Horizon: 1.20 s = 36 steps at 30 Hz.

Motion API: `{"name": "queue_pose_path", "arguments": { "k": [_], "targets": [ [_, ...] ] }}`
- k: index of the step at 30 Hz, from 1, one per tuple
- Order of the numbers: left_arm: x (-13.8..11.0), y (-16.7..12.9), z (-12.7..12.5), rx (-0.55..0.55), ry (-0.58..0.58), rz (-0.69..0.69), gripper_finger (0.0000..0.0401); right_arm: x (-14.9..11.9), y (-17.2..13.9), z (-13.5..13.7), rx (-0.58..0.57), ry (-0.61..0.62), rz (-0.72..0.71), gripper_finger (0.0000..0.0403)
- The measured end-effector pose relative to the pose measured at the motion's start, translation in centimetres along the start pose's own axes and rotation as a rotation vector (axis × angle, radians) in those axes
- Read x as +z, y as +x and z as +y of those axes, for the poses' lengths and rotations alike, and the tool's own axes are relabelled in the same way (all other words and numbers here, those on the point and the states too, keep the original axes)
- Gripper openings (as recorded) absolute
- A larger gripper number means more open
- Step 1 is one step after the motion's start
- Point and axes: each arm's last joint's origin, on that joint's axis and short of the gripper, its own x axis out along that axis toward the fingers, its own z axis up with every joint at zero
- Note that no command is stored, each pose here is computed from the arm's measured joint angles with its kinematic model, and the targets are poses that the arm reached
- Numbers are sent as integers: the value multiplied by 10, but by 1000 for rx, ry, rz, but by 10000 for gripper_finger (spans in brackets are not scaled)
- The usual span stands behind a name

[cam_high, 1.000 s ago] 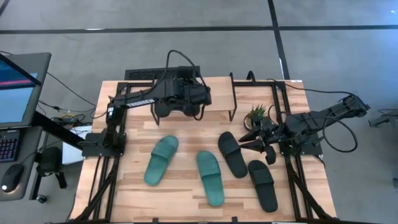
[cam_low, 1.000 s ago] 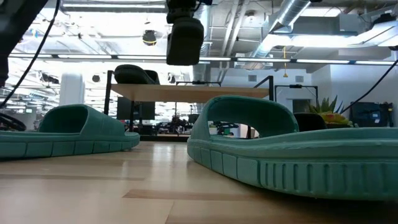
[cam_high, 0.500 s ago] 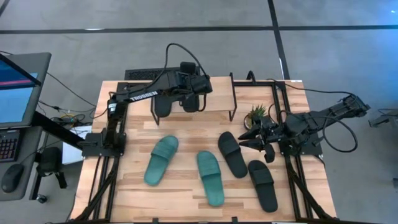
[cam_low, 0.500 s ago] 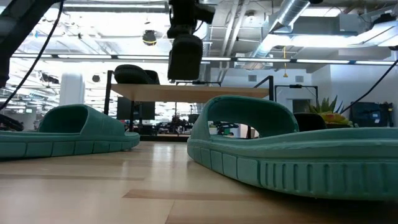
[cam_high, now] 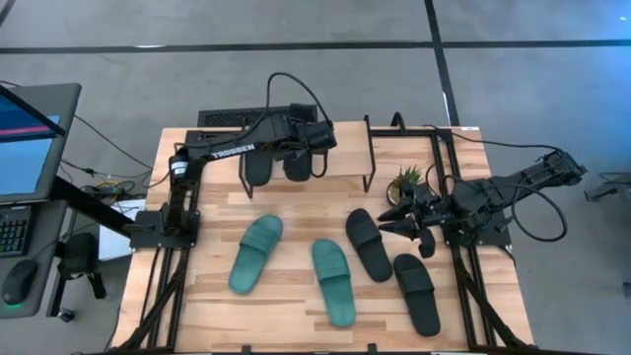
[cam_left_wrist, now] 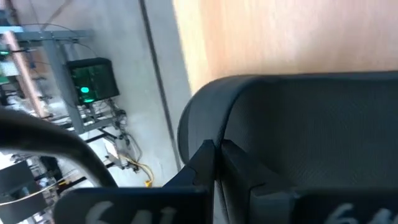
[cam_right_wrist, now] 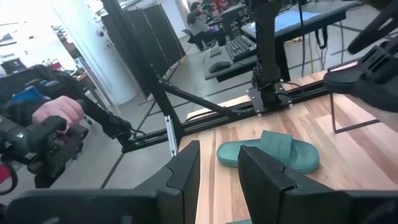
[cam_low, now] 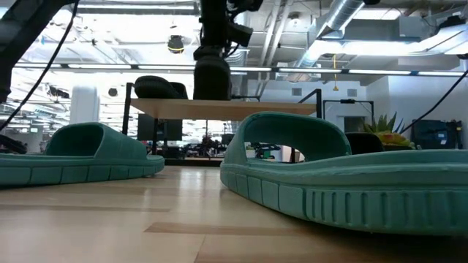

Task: Pick and place slides into the shelf
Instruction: Put the black slide on the shelf

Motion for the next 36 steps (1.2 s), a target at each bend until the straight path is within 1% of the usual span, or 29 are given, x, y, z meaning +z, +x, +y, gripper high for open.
{"name": "queue_pose_path", "arguments": {
  "k": [17, 22, 25, 29, 31, 36],
  "targets": [
    [-11, 13, 8, -90, -21, 18, 0, 0, 0, -1, -31, -1, -12, 98],
    [-15, 16, 10, -134, -50, 25, 0, 0, 0, -1, -31, 0, -12, 98],
    [-16, 18, 12, -137, -65, 29, 0, 0, 0, -1, -34, -1, -13, 98],
    [-19, 19, 12, -145, -61, 44, 0, 0, 0, -1, -34, -1, -13, 98],
    [-21, 20, 12, -170, -57, 55, 0, 0, 0, -1, -34, 0, -14, 98],
    [-26, 23, 14, -210, -101, 71, 0, 0, 0, -1, -43, -1, -17, 98]
  ]
}}
